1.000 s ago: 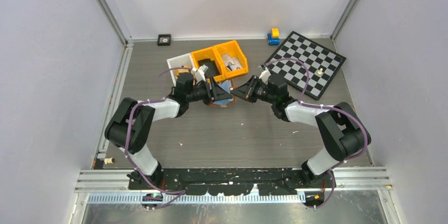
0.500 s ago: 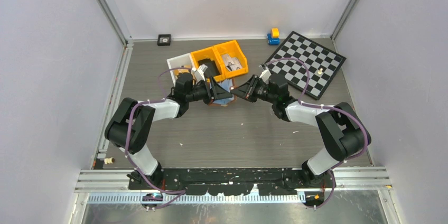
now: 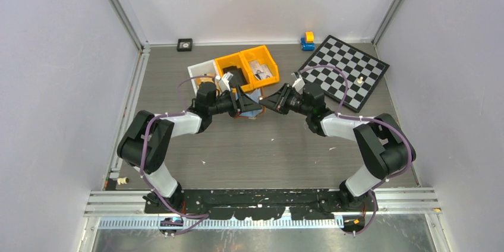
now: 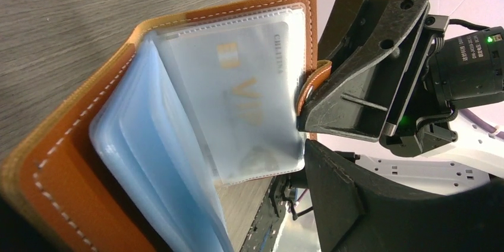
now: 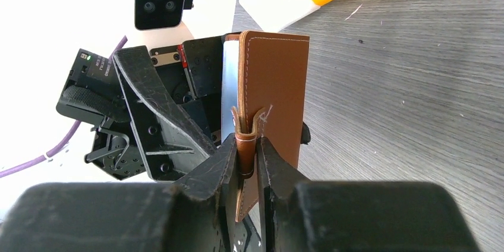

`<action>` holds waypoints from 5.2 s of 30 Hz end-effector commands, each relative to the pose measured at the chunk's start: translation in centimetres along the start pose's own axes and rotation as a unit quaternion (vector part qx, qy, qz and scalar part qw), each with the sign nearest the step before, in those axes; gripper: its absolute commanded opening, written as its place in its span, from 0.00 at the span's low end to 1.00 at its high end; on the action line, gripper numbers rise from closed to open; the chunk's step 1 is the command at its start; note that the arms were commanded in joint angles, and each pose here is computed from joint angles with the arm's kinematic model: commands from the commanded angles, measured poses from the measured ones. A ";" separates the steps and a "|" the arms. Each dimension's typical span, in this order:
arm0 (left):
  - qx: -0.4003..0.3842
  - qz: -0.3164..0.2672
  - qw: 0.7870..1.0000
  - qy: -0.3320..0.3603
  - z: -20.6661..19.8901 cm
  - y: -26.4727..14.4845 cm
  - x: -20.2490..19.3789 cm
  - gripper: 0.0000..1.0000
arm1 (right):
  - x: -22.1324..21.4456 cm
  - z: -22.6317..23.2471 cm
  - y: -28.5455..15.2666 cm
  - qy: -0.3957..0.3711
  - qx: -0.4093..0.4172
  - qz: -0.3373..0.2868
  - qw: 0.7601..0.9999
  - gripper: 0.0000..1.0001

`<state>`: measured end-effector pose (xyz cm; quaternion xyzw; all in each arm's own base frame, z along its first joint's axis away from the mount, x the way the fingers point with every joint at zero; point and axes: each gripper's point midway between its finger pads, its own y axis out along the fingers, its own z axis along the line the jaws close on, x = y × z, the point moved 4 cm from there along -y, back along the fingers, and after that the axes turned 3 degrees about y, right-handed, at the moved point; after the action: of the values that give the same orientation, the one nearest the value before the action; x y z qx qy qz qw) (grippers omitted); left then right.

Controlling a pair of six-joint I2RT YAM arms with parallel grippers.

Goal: Take the credit cards out of the card holder
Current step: Remove the credit card from the card holder.

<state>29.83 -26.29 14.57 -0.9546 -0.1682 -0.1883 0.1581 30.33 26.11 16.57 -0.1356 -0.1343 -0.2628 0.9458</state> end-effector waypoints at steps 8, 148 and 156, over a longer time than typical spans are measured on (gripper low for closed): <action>-0.054 -0.018 0.998 0.038 -2.9 -0.8 1.0 0.75 | 1.0 0.7 0.1 0.000 0.020 -0.011 1.000 0.25; -0.015 -0.047 0.999 -0.014 -0.1 -2.3 2.3 0.44 | 1.3 4.3 -3.1 -0.095 0.016 -0.066 0.993 0.01; -0.036 -0.068 0.997 0.005 -1.2 -3.1 2.7 0.60 | 1.9 4.1 -3.4 -0.072 0.035 -0.071 0.994 0.00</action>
<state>30.61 -23.54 14.44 -0.9533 -0.2120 -0.1538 0.1503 28.92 23.98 19.15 -0.1597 -0.1957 -0.2987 0.9203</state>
